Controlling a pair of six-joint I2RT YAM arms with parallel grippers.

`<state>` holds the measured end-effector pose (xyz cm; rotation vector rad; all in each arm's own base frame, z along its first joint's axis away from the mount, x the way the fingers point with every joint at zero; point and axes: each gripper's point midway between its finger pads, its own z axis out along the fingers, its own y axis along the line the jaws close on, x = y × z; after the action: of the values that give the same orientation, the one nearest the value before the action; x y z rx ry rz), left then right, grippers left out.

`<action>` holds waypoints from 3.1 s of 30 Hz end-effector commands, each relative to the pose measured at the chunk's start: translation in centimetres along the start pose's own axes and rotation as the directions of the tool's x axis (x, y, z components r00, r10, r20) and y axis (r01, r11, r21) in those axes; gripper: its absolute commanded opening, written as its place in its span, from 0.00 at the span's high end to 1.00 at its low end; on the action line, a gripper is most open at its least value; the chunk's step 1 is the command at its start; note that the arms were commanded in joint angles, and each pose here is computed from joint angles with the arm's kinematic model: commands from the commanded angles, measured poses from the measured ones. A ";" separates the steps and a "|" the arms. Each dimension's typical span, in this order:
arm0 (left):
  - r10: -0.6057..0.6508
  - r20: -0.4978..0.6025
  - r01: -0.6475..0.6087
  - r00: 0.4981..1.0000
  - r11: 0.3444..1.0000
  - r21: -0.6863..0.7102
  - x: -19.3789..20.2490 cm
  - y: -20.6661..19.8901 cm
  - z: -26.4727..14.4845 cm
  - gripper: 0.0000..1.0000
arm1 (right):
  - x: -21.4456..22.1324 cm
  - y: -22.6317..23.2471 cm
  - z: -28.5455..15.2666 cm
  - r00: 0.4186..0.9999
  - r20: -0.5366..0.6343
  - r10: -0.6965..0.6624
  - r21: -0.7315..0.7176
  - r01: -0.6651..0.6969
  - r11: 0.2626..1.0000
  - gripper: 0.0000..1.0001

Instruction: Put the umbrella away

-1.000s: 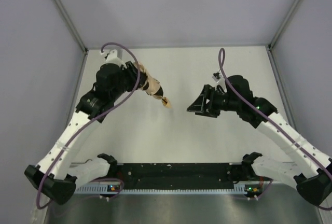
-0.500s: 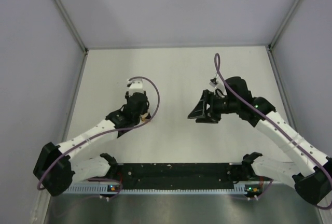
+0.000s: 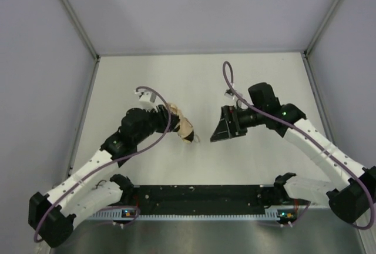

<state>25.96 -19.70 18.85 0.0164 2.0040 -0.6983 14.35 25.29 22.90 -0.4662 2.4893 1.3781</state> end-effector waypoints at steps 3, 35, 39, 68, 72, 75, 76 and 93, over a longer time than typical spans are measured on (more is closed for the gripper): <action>0.002 -0.137 0.099 0.991 0.677 0.729 -2.2 -14.8 -9.2 1.00 | -4.0 5.4 -1.3 0.931 0.070 -0.357 -0.192 0.364 0.911 0.12; -0.102 -0.119 0.156 0.988 0.657 0.738 -6.9 -15.3 -9.8 0.40 | -1.4 12.3 2.9 0.955 0.054 -0.292 -0.542 0.273 0.795 0.93; -0.100 -0.114 0.151 0.988 0.681 0.716 -6.9 -14.3 -10.0 0.29 | -1.1 12.0 2.7 0.953 0.050 -0.297 -0.544 0.276 0.792 0.97; -0.350 -0.057 0.344 0.935 0.855 0.389 -7.2 -7.6 -14.3 0.21 | -30.3 -22.7 -0.2 0.869 0.489 0.075 0.166 -0.177 0.970 0.89; -0.375 -0.048 0.364 0.926 0.851 0.379 -6.9 -7.5 -15.4 0.21 | -31.7 -26.3 0.3 0.863 0.491 0.119 0.157 -0.222 0.962 0.80; -0.377 -0.018 0.355 0.926 0.853 0.383 -7.7 -7.7 -16.1 0.21 | -31.7 -27.9 0.8 0.862 0.482 0.154 0.144 -0.252 0.957 0.77; -0.374 -0.005 0.347 0.927 0.856 0.384 -8.1 -7.9 -16.4 0.21 | -31.5 -28.5 0.6 0.857 0.490 0.158 0.158 -0.265 0.951 0.72; -0.286 -0.011 0.261 0.958 0.858 0.442 -11.7 -10.3 -15.6 0.21 | -18.7 -23.0 -11.3 0.850 0.499 0.169 0.595 -0.478 0.647 0.15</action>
<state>16.67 -17.22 37.06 -0.0828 1.8379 -1.2810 47.49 10.01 13.64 0.3853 2.5293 0.5932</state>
